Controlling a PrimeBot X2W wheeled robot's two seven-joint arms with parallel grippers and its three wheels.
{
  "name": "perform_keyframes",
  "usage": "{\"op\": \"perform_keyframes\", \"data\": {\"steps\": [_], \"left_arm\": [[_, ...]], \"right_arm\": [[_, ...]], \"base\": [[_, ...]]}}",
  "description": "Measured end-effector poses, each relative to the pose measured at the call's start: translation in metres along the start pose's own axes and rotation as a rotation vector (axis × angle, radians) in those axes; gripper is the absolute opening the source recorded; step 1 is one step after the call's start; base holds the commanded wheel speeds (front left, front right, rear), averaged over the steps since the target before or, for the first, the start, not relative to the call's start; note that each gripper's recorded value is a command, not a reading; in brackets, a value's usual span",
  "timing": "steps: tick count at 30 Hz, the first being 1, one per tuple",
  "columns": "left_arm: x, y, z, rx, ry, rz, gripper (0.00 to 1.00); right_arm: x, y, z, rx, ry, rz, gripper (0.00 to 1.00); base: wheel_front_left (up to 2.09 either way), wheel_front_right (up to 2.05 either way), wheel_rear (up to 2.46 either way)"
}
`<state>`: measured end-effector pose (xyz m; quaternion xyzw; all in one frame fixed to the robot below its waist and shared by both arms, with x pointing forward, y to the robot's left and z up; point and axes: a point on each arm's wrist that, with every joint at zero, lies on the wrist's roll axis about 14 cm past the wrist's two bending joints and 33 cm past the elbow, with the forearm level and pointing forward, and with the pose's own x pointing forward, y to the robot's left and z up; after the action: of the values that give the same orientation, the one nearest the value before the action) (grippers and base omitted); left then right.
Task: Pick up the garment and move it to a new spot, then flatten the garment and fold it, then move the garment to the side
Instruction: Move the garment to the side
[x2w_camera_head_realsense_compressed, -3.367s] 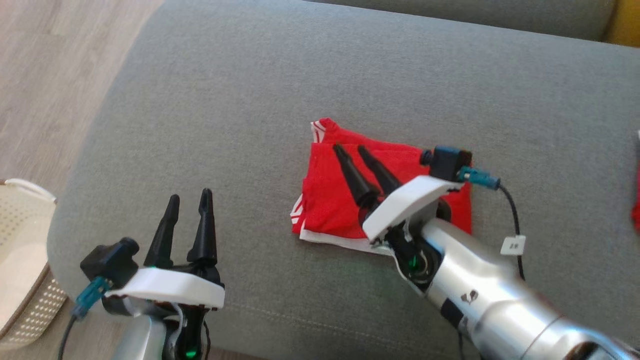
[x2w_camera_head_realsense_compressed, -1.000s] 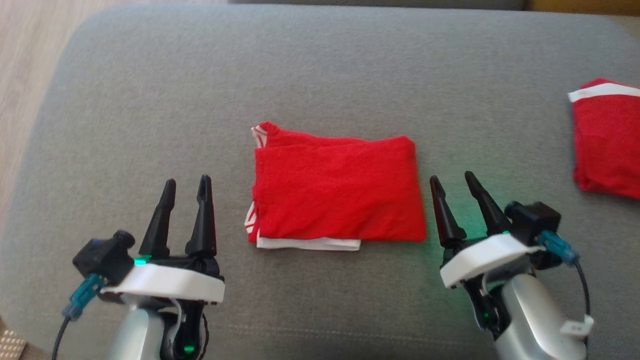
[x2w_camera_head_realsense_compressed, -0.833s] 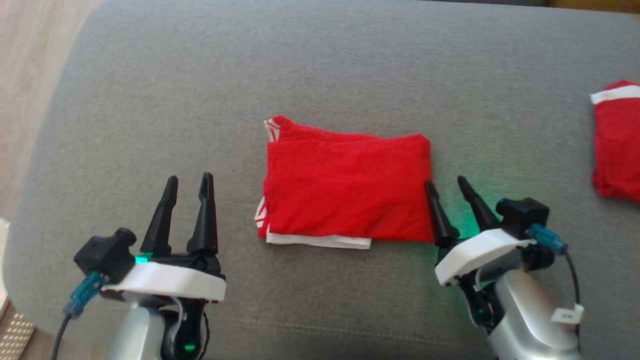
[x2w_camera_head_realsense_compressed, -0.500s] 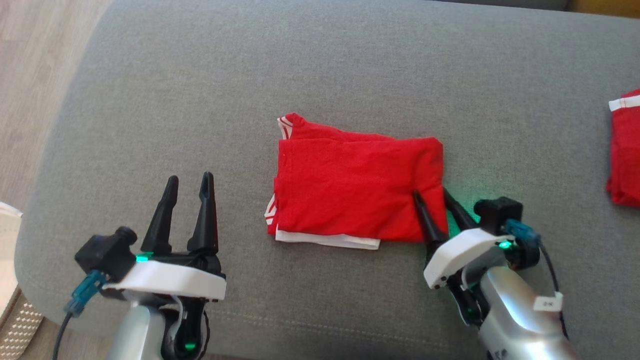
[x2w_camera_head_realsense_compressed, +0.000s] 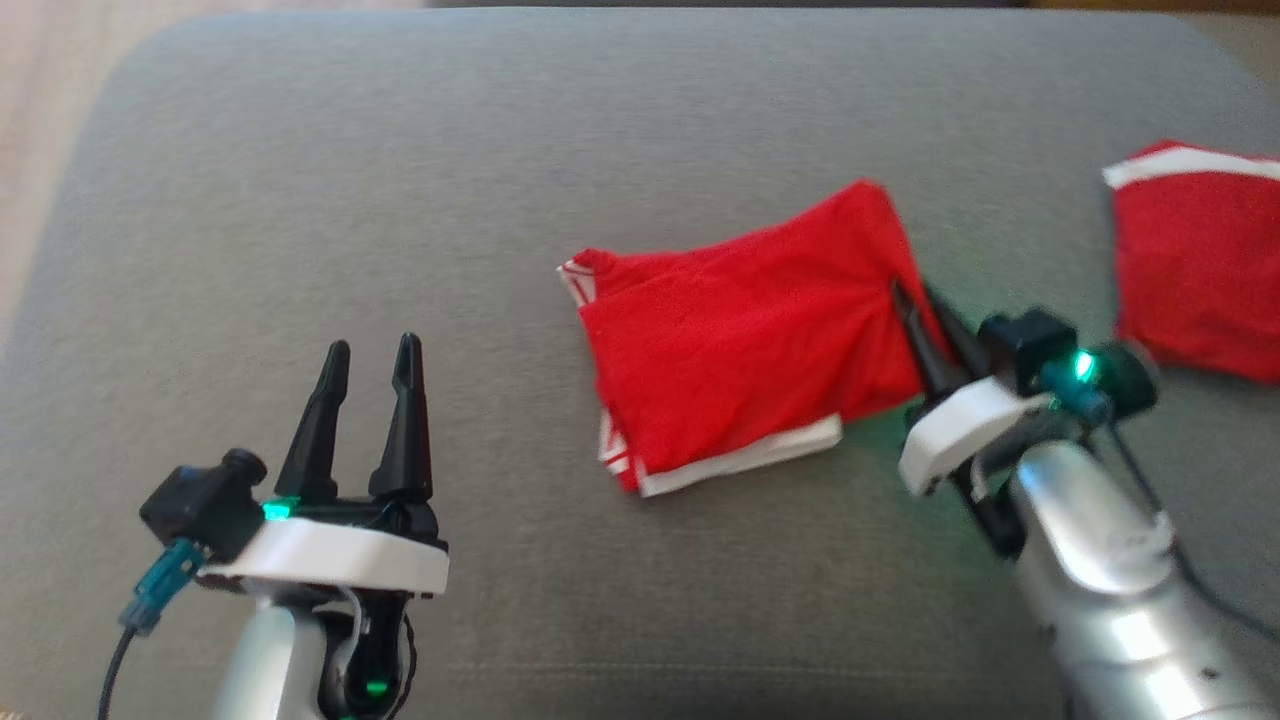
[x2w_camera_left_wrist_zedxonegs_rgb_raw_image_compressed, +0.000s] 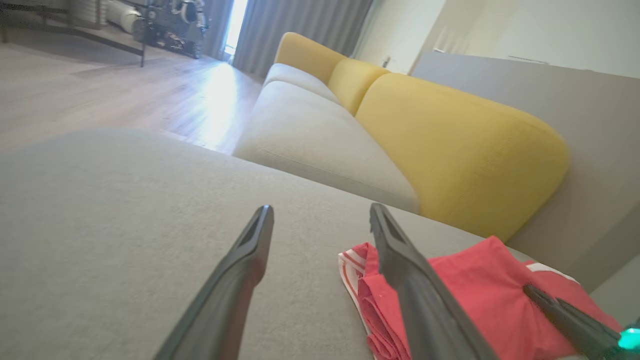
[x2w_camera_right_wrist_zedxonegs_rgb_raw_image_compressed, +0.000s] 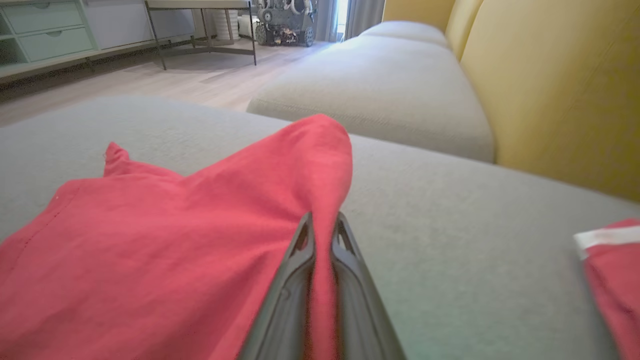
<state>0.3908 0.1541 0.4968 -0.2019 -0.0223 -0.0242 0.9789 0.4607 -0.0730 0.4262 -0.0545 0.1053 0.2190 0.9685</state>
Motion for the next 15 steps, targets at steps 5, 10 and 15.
{"op": "perform_keyframes", "data": {"steps": [5, 10, 15], "left_arm": [[0.017, -0.027, -0.01, 0.0, 0.016, -0.095, 1.0], [0.049, -0.066, -0.017, 0.005, 0.009, -0.233, 1.0], [0.084, -0.101, -0.032, 0.011, 0.007, -0.357, 1.0]], "right_arm": [[-0.007, -0.044, 0.028, -0.134, -0.032, -0.058, 0.0], [-0.017, -0.101, 0.055, -0.25, -0.014, -0.141, 0.0], [-0.036, -0.173, 0.052, -0.311, 0.092, -0.271, 0.0]], "base": [[0.0, 0.0, 0.0], [0.0, 0.0, 0.0], [0.0, 0.0, 0.0]]}}
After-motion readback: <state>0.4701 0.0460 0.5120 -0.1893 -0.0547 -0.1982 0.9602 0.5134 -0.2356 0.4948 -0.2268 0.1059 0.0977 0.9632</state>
